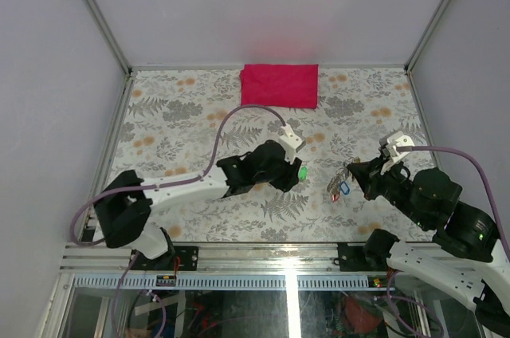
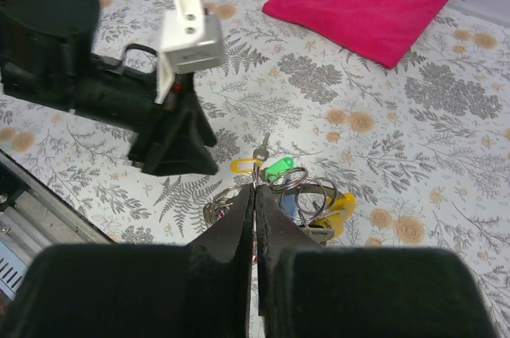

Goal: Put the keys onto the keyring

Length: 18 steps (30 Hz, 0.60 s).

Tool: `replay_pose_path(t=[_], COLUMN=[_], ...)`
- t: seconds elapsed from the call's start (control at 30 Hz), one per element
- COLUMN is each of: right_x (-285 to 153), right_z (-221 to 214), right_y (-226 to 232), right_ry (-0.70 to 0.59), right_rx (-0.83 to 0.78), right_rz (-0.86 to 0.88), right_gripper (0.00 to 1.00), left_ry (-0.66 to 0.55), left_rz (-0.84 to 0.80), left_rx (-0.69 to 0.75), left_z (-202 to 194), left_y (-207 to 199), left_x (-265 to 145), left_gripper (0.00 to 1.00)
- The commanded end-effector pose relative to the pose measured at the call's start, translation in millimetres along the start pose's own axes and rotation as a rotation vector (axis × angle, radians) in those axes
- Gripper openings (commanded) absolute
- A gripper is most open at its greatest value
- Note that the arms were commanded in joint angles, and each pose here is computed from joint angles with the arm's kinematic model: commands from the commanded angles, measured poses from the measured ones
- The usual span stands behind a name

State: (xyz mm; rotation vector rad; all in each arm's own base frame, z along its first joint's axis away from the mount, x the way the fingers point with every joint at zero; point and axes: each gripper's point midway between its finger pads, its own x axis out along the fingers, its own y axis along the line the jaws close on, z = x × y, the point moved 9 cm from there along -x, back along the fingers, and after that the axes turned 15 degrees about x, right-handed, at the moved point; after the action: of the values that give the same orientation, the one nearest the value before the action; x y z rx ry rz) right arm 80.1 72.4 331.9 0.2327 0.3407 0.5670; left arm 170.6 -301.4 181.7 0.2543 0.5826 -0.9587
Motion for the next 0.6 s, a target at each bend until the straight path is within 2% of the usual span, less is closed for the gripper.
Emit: replay_pose_path(t=[0.0, 0.27, 0.47, 0.57], right_x=[-12, -12, -8, -7], right_z=[14, 11, 8, 7], right_y=[-1, 0, 1, 3], right_ry=[-0.067, -0.062, -0.037, -0.03], right_rx=[0.048, 0.066, 0.069, 0.073], right_rz=[-0.024, -0.015, -0.012, 0.002], right_gripper=[0.0, 0.0, 0.0, 0.0], left_ry=[0.002, 0.112, 0.139, 0.154], left_rz=[0.021, -0.028, -0.106, -0.121], left_rx=[0.043, 0.113, 0.242, 0.248], left_z=[23, 15, 9, 12], left_y=[6, 8, 12, 19], left_x=[30, 75, 93, 99], left_gripper=[0.43, 0.43, 0.44, 0.44])
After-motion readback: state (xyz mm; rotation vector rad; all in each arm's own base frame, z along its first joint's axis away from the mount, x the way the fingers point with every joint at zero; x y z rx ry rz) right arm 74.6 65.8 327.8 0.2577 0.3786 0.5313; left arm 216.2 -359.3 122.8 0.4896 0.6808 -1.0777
